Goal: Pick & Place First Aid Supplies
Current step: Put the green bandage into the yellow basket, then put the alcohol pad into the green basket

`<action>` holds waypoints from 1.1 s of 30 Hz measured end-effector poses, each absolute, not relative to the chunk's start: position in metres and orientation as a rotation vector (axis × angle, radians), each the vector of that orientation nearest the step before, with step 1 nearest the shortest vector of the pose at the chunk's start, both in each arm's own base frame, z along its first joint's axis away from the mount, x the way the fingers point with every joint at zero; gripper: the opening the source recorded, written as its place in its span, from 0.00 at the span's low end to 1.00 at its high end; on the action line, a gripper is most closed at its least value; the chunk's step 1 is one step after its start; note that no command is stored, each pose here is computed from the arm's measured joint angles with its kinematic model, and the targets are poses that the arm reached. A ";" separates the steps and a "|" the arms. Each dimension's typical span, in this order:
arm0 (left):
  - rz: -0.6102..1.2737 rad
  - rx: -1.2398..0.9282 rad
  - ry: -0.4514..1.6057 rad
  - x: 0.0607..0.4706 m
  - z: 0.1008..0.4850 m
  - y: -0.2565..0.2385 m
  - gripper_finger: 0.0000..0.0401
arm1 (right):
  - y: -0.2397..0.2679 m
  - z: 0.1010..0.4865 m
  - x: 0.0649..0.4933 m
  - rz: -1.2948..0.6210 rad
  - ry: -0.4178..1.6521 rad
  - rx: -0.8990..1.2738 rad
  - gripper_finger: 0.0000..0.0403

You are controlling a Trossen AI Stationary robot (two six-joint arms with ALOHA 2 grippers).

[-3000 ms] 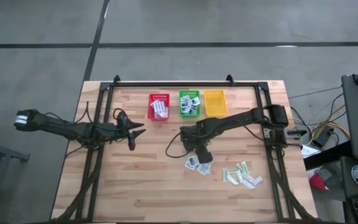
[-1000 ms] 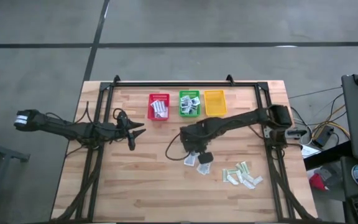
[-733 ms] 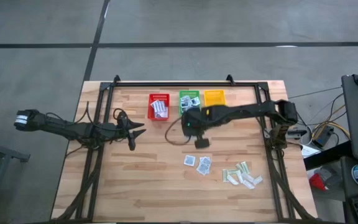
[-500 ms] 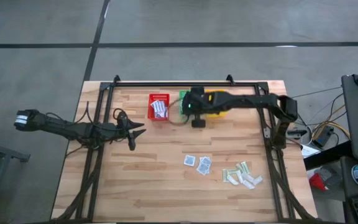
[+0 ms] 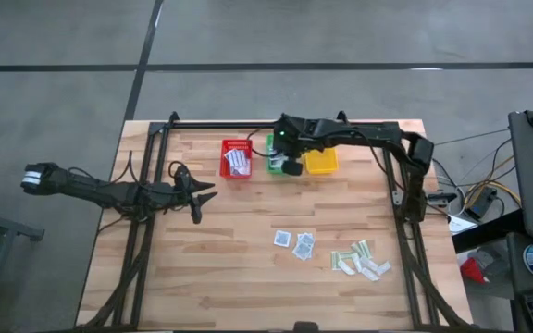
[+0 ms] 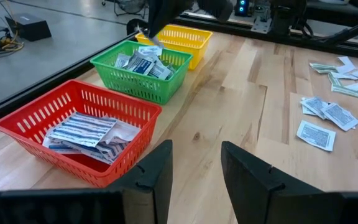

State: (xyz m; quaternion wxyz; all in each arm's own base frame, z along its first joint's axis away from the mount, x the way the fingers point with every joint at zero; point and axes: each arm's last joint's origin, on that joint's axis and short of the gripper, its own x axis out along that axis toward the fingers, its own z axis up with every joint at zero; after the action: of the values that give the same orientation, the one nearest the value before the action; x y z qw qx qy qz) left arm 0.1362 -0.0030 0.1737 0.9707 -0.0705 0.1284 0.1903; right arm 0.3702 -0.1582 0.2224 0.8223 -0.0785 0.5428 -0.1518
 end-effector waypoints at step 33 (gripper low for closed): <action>0.384 -0.144 0.257 0.136 0.174 -0.003 0.33 | -0.172 0.221 0.384 -0.313 1.225 -0.191 0.45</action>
State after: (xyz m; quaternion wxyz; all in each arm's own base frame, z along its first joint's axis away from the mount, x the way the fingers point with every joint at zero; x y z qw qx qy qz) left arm 0.1363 -0.0030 0.1740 0.9709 -0.0711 0.1271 0.1902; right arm 0.3839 -0.1718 0.2206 0.8025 -0.0890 0.5716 -0.1462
